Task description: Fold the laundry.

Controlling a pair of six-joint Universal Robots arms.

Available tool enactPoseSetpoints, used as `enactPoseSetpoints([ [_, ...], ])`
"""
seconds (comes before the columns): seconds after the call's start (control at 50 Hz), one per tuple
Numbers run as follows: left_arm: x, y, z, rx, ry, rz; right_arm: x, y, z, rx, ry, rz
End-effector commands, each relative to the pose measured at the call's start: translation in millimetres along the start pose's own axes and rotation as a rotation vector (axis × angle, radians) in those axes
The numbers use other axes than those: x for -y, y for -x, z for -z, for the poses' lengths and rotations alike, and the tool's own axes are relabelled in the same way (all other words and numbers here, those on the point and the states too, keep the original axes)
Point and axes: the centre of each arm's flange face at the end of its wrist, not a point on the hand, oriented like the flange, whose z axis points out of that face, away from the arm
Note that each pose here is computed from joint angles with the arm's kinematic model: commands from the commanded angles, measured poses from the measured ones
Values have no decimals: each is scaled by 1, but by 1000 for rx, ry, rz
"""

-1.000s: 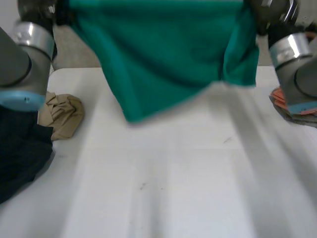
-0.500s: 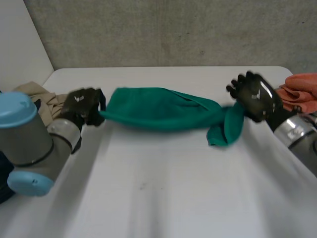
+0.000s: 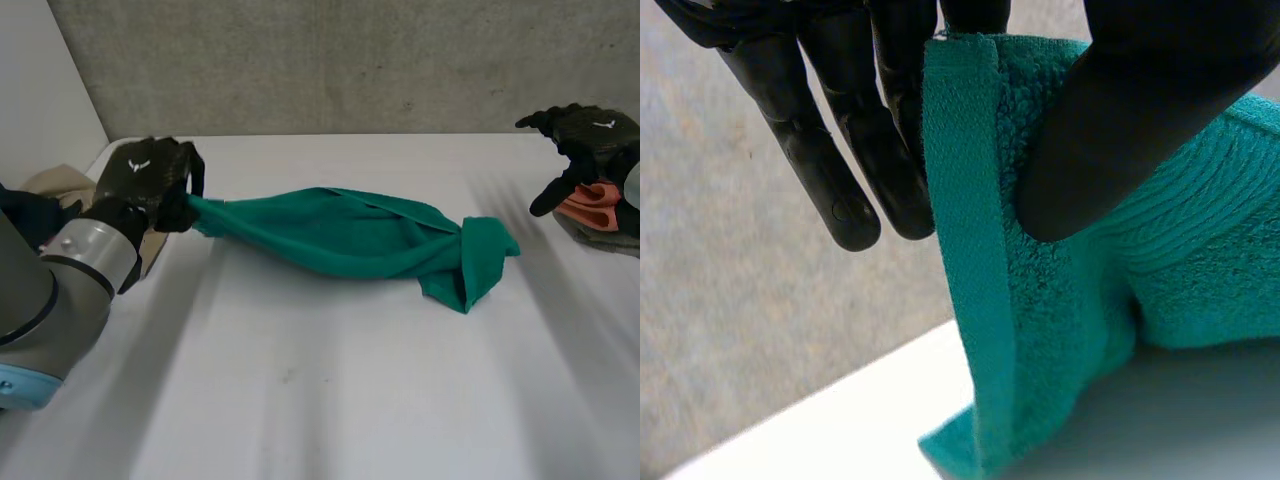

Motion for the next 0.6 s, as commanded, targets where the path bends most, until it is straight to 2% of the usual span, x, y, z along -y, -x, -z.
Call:
enactPoseSetpoints([
  [0.02,29,-10,4,-46,-87,-38,-8,7,-21,53,171,-136],
  [0.08,37,-12,5,-57,-112,-53,-20,19,-31,62,233,-179],
  [0.16,42,-14,6,-61,-114,-56,-43,40,-39,74,314,-155],
  [0.26,44,-15,6,-63,-108,-56,-75,68,-50,53,379,-21],
  [0.38,42,-13,4,-60,-105,-56,-85,75,-66,-64,316,155],
  [0.46,36,-7,-6,-43,-92,-62,-47,72,-77,-134,85,216],
  [0.48,36,-2,-13,-27,-100,-70,-22,71,-76,-157,-41,225],
  [0.54,42,10,-28,10,-146,-92,17,67,-74,-205,-269,241],
  [0.56,51,19,-39,49,-198,-108,46,64,-71,-242,-448,249],
  [0.6,66,31,-51,110,-270,-120,74,60,-65,-277,-640,264],
])
